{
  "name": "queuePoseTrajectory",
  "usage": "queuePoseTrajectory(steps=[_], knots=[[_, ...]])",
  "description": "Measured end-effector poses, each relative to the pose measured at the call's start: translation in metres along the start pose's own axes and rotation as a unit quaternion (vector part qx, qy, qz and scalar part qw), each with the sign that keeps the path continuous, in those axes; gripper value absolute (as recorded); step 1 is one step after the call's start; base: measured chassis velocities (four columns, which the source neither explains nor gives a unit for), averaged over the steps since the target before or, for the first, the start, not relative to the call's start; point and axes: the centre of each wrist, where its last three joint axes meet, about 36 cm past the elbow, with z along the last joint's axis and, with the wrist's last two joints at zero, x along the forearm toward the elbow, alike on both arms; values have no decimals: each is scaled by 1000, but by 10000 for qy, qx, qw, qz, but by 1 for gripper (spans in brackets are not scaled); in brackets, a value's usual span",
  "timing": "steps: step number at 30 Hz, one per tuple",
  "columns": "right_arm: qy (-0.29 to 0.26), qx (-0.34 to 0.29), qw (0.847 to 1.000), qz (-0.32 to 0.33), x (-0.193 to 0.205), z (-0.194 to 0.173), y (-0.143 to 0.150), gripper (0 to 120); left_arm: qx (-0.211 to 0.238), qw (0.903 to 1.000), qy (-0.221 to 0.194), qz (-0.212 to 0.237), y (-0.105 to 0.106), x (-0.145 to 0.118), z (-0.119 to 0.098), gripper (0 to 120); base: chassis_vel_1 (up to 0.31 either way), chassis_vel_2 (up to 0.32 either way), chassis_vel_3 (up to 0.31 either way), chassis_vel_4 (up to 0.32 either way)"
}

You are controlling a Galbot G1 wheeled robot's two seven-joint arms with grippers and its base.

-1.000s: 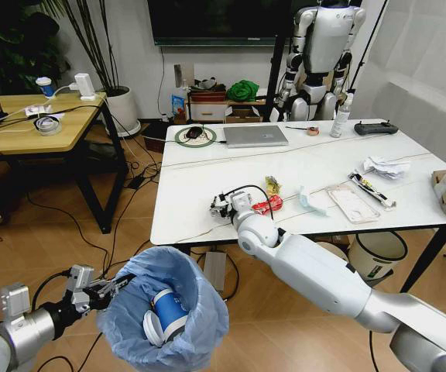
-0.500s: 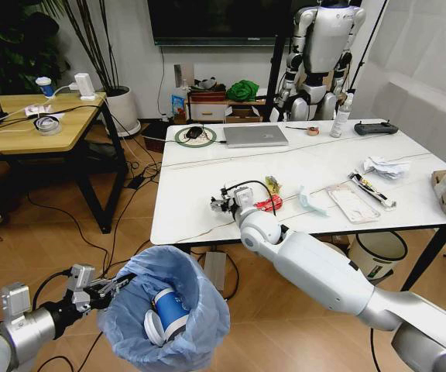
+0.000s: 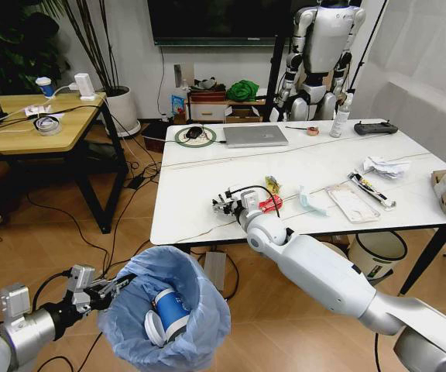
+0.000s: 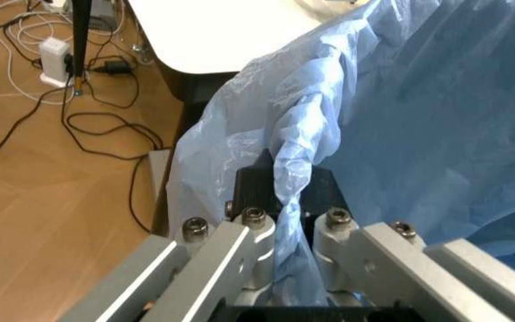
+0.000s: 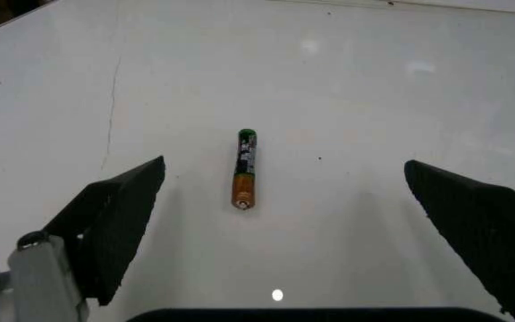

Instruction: Pick up the trash bin and place the trash from the table into it.

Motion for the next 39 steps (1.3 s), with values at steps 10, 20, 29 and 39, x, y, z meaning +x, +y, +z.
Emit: queuePoseTrajectory(steps=[10,20,29,39], knots=[[23,42,9999,-106,0,4,6,81,7,10000,-7,-17,-1,1,1,0,0,0,0,0],[66,120,9999,-87,5,8,1,47,-6,10000,-13,-8,-1,1,0,0,0,0,0,0],[86,128,9998,-111,9,9,5,15,-6,10000,-14,-3,-2,1,0,0,0,0,0,0],[7,-80,9995,-315,9,7,13,0,-6,10000,-13,-5,-3,2,1,0,0,0,0,0]])
